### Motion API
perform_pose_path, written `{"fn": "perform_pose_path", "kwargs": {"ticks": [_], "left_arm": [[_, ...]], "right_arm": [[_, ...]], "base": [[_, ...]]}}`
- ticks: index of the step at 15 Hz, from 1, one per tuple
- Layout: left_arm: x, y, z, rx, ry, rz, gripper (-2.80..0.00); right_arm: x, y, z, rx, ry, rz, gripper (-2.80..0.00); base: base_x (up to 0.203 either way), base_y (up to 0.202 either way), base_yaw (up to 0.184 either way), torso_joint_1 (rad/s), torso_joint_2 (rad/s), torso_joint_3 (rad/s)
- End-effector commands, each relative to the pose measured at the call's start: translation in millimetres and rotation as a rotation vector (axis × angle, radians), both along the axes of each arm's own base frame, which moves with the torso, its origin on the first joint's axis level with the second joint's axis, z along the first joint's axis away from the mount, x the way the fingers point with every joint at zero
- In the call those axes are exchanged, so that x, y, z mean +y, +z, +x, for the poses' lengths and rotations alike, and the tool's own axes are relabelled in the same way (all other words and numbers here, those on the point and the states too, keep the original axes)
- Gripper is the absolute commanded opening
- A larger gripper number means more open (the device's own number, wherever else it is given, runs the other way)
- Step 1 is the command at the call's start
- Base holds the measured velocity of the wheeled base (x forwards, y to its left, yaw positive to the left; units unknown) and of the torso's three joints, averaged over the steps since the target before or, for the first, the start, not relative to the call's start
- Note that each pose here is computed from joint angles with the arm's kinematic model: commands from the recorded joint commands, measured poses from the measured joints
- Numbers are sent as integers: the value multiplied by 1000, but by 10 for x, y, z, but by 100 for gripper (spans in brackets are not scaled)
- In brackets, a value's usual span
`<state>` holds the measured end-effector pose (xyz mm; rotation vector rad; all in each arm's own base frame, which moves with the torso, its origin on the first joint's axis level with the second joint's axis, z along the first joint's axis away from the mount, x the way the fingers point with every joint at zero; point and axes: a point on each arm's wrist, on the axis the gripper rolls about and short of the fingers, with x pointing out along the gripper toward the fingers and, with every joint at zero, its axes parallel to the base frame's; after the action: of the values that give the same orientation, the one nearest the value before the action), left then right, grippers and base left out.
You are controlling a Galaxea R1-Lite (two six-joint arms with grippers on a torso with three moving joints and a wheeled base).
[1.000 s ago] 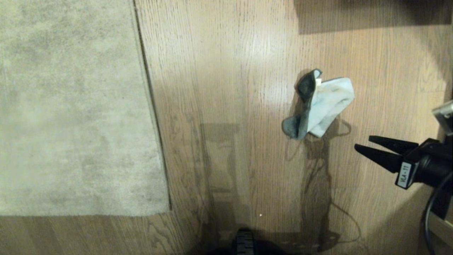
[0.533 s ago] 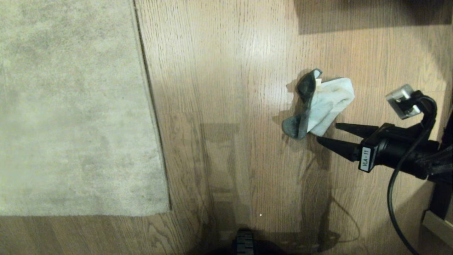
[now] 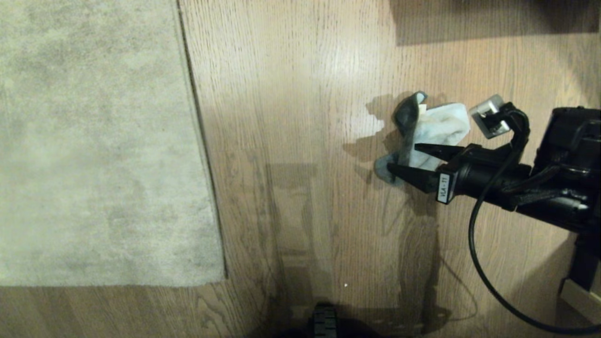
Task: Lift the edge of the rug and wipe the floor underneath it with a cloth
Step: Pick up the rag
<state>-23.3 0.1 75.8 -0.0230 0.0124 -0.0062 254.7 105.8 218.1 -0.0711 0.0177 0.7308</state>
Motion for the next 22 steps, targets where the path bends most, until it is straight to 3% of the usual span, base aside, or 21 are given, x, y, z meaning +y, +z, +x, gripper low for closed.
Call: {"fn": "perform_pose_path", "kwargs": {"ticks": [1,15,19,22], "left_arm": [[0,0,0,0,0,0,-280],[0,0,0,0,0,0,-280],[0,0,0,0,0,0,-280],[0,0,0,0,0,0,-280]], "right_arm": [[61,-90,146,-10,-4,2,0],[285,-329,461,-3,20,-1,0],[287,-317,564,-41,-90,13,0],[245,-304,600,-51,-116,12,0]], "base": [[0,0,0,0,0,0],[0,0,0,0,0,0],[0,0,0,0,0,0],[0,0,0,0,0,0]]}}
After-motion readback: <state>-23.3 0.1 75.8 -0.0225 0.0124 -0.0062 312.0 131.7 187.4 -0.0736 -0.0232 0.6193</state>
